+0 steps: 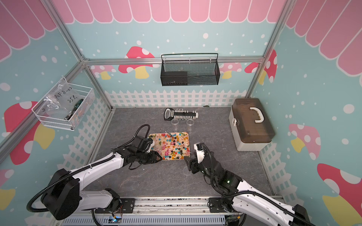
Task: Pour the candies out of the jar
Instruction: 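Pour the candies out of the jar onto the tray.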
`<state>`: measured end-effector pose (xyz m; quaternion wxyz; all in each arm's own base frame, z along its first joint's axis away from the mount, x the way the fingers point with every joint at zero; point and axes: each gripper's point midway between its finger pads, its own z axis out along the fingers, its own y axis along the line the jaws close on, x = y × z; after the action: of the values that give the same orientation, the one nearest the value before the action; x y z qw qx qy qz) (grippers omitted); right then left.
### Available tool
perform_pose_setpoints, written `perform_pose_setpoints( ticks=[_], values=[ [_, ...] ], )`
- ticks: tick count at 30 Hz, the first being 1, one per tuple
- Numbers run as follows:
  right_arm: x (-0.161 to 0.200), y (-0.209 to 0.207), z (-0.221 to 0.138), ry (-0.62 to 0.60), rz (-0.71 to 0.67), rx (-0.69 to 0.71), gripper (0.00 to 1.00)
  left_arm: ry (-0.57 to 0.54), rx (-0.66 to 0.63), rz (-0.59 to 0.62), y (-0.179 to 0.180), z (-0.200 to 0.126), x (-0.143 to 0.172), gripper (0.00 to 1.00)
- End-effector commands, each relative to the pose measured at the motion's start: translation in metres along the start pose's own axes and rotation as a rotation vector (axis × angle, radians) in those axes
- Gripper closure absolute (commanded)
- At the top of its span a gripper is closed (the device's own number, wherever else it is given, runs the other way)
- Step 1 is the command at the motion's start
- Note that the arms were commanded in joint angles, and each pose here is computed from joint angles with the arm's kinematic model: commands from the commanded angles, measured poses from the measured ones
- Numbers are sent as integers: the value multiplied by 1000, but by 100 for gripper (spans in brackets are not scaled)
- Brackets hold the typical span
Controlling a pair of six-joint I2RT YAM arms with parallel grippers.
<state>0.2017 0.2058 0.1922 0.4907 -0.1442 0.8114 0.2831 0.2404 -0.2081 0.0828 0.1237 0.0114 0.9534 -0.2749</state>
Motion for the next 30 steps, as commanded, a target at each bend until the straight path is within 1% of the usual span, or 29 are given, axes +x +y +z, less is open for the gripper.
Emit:
perform_pose_setpoints(
  ticks=[1,6,12,18,22,30],
  values=[
    [-5,2,-1,-31,-23,-17,35,63,-32,14,1,-3,1,53],
    [-5,7,4,-29,-55,-38,35,169,-118,12,15,-1,7,54],
    [-8,15,21,-30,-105,-56,35,232,-165,41,12,-5,0,54],
    [-8,28,38,-12,-137,-105,35,346,-232,72,19,-3,3,55],
    [-6,33,44,-1,-147,-128,35,412,-279,107,24,-7,5,55],
    [2,26,46,-3,-101,-117,35,478,-468,214,47,-25,-2,57]
  ],
)
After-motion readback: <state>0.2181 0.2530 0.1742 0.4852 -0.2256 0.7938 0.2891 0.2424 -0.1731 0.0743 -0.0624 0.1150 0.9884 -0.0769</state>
